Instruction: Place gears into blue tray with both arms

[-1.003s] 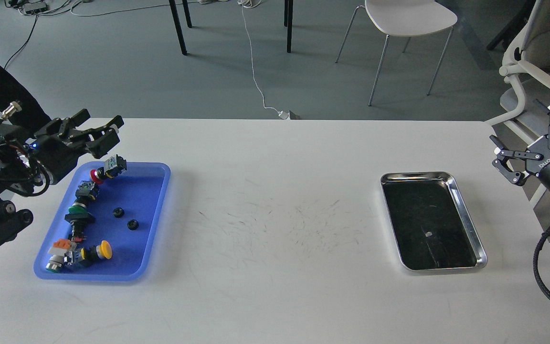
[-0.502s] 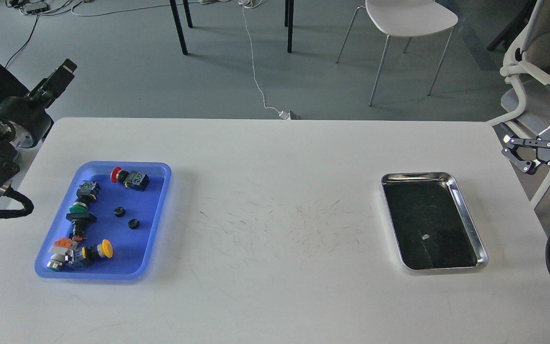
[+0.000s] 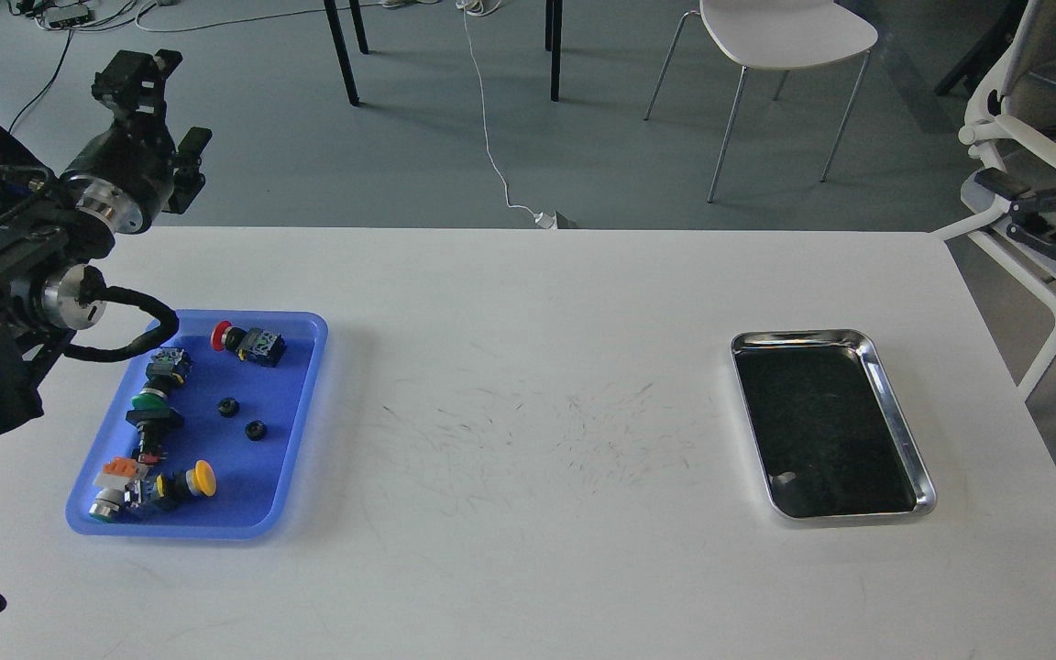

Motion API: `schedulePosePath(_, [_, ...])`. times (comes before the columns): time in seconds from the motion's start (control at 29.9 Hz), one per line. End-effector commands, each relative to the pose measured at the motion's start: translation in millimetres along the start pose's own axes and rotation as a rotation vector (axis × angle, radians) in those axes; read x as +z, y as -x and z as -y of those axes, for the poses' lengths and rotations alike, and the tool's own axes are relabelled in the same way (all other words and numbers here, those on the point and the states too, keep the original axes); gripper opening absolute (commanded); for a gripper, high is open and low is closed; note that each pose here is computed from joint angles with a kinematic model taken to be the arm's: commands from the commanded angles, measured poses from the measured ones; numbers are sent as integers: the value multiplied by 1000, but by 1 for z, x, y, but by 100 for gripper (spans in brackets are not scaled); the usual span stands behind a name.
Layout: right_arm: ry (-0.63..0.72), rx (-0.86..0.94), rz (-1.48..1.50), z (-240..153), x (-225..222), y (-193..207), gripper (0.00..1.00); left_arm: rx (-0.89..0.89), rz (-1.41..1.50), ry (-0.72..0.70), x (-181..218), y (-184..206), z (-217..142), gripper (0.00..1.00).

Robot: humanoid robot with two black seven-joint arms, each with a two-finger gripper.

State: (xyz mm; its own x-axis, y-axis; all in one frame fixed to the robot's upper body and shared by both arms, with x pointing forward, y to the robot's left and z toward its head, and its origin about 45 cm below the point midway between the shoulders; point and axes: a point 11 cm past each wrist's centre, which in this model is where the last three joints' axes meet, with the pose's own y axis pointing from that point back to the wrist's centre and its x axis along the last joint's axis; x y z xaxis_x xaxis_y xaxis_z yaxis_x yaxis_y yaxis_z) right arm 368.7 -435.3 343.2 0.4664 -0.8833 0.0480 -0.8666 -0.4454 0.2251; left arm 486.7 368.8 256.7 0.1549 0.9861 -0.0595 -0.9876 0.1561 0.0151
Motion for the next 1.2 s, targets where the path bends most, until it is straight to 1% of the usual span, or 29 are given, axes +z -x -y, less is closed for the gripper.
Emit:
schedulePosePath(0.0, [201, -61, -216, -8, 8, 12, 95, -42, -137, 9, 5, 21, 11, 96])
schedulePosePath(0.1, [333, -83, -420, -23, 12, 22, 95, -26, -245, 0, 2, 32, 19, 98])
schedulePosePath(0.23, [447, -108, -608, -49, 14, 27, 95, -31, -299, 9, -1, 44, 23, 98])
schedulePosePath(0.37, [535, -111, -721, -66, 15, 28, 96, -41, -304, 5, -2, 49, 25, 98])
schedulePosePath(0.5, [573, -124, -757, -64, 28, 29, 96, -55, -314, -1, -6, 59, 26, 98])
schedulePosePath(0.57, [546, -106, -738, -51, 33, 28, 96, -64, -320, -9, -8, 63, 27, 98])
schedulePosePath(0.7, [472, -15, -661, -29, 35, 18, 96, -54, -320, -15, -13, 60, 25, 98])
schedulePosePath(0.8, [406, -4, -564, -11, 33, 22, 96, -48, -321, -16, -15, 59, 23, 98])
schedulePosePath(0.9, [284, -13, -454, 15, 17, 35, 96, -40, -319, -16, -17, 56, 22, 98])
schedulePosePath(1.0, [168, -26, -295, 37, 9, 45, 96, -28, -316, -22, -21, 53, 19, 98])
schedulePosePath(1.1, [42, 6, -136, 47, -7, 40, 96, -33, -310, -29, -24, 55, 19, 98])
schedulePosePath(1.17, [-16, 39, -1, 49, -11, 32, 96, -36, -311, -33, -25, 56, 19, 98])
